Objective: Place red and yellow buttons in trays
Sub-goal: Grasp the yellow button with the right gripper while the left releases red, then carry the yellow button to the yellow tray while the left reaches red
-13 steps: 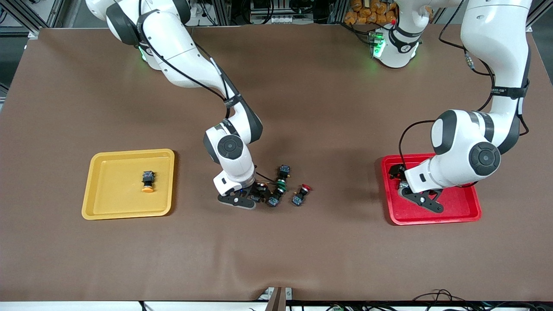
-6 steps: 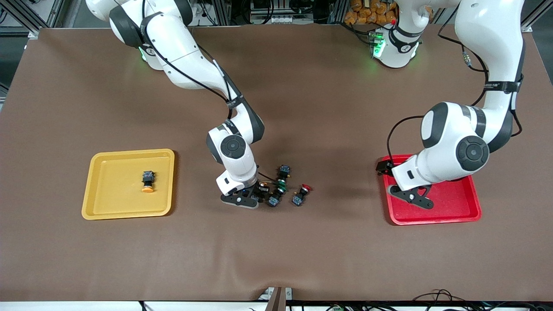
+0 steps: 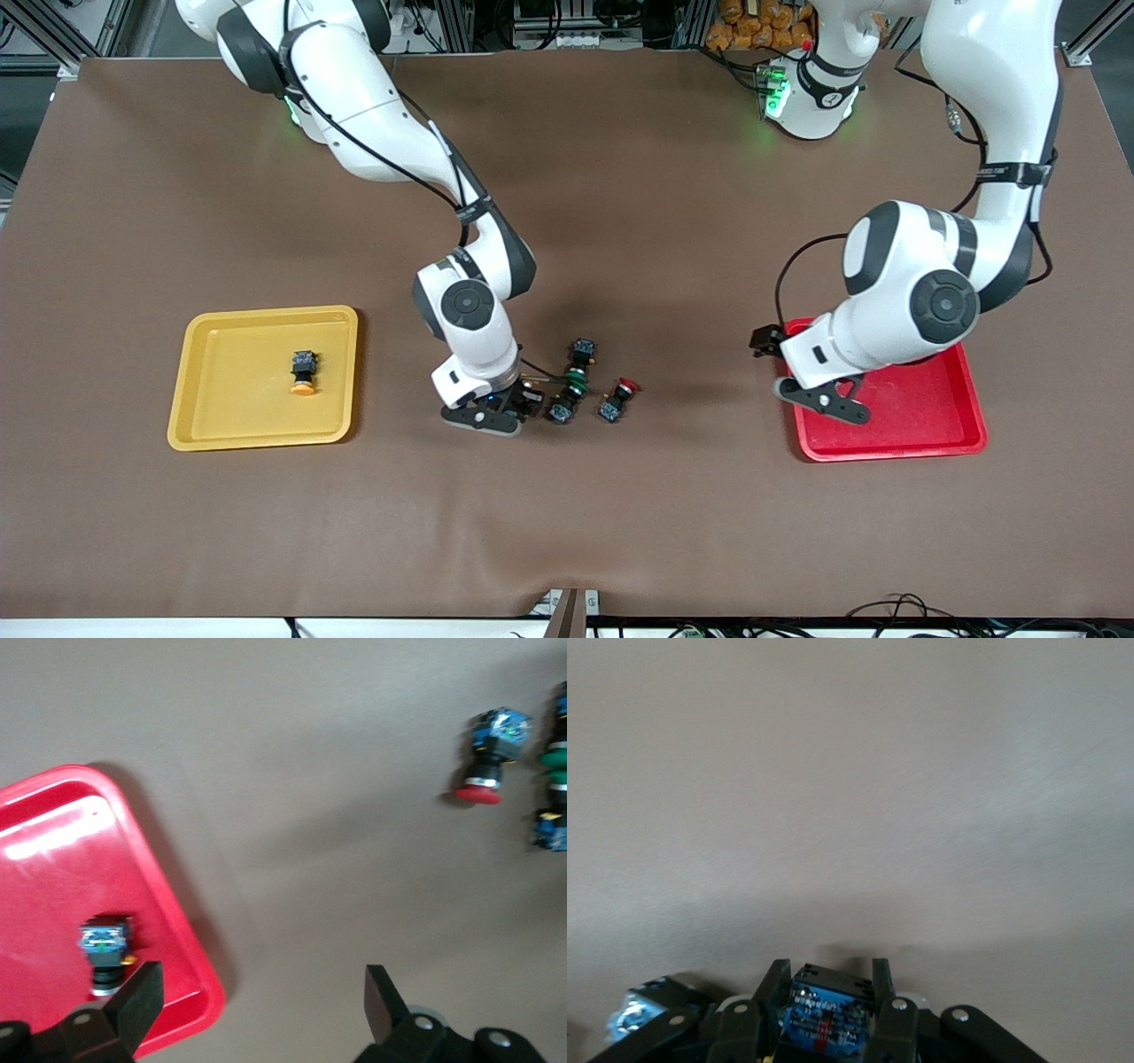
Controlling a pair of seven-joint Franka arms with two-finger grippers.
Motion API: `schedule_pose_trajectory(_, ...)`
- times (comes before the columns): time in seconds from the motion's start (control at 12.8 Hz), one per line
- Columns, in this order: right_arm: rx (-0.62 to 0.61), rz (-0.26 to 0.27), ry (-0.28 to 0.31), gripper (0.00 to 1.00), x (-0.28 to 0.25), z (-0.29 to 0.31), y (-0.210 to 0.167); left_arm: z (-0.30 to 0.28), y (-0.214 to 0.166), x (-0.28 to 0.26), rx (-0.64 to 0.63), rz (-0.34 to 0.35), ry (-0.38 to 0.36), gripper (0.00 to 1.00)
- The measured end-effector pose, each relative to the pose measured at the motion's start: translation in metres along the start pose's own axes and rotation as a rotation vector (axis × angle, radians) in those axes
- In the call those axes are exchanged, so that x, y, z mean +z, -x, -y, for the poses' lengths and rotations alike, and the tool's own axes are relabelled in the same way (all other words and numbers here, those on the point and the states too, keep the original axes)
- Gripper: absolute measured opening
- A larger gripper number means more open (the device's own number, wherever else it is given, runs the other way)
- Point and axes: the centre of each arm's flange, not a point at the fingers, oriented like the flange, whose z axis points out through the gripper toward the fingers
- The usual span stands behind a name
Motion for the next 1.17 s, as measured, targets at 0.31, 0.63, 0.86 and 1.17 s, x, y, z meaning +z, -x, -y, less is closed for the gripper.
schedule_pose_trajectory(0.31, -0.105, 0.102, 0.064, 0.42, -0.085, -0.056, -0.056, -0.053, -0.010, 0.009, 0.056, -0.009, 0.022, 1.00)
schedule_pose_trajectory(0.63, -0.305, 0.186, 0.059, 0.42, -0.161, -0.184, -0.113, -0.101, -0.032, 0.054, 0.120, -0.093, 0.036, 1.00)
schedule_pose_trajectory(0.86, -0.477, 0.242, 0.036, 0.42, -0.164, -0.297, -0.130, -0.123, -0.040, 0.084, 0.146, -0.130, 0.043, 1.00)
schedule_pose_trajectory(1.17, -0.642, 0.213, 0.021, 0.42, -0.146, -0.421, -0.153, -0.131, -0.042, 0.089, 0.188, -0.149, 0.006, 1.00)
